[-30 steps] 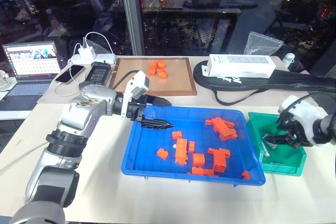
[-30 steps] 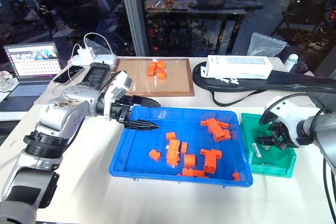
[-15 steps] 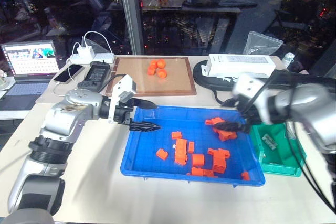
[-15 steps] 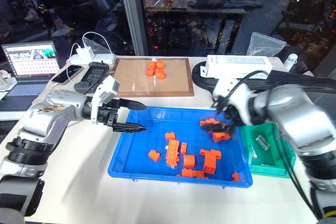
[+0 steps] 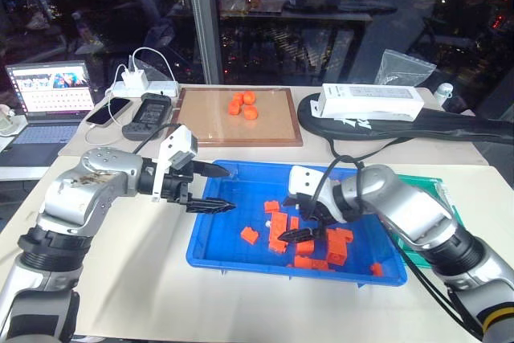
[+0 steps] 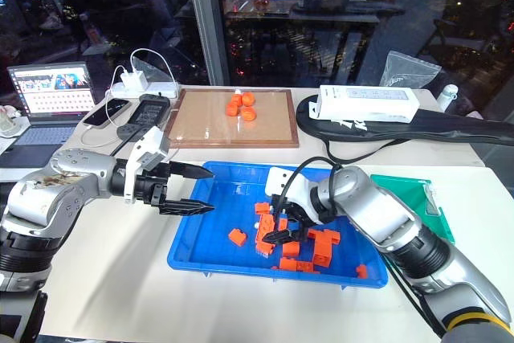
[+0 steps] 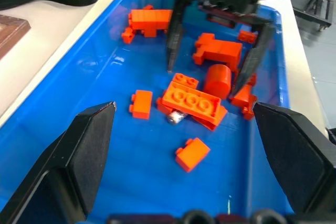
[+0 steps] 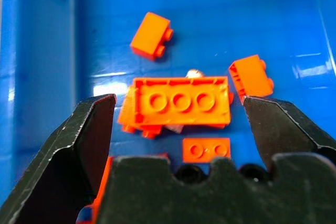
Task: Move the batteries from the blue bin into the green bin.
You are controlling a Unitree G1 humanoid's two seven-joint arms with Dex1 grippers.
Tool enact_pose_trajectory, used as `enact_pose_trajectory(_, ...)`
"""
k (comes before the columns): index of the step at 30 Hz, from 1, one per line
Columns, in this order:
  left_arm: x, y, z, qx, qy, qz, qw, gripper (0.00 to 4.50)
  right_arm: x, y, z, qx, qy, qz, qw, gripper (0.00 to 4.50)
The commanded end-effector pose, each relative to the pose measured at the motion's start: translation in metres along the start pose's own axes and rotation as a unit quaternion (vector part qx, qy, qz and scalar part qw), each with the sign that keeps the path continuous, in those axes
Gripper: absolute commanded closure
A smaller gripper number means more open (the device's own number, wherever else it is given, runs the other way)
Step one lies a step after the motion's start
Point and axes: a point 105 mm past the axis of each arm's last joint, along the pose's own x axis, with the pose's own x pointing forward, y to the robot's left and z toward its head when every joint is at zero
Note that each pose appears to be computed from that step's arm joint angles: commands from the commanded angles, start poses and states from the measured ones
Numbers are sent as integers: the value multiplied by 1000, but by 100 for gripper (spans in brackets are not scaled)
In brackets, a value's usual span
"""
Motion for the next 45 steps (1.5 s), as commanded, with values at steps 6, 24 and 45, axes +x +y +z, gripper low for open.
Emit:
enact_pose_trajectory(6, -4, -5, 7, 23, 1, 11, 1000, 0, 13, -4, 0, -23, 7, -9, 1000, 4)
enact_pose_trajectory(24, 0, -3, 8, 24, -2, 4, 1000, 0, -16, -29, 0, 14, 2, -60, 998, 113)
enact_pose_trajectory(45, 6, -1, 9, 27, -6, -5, 1000, 0, -62, -70, -34, 53, 38, -161, 985, 4)
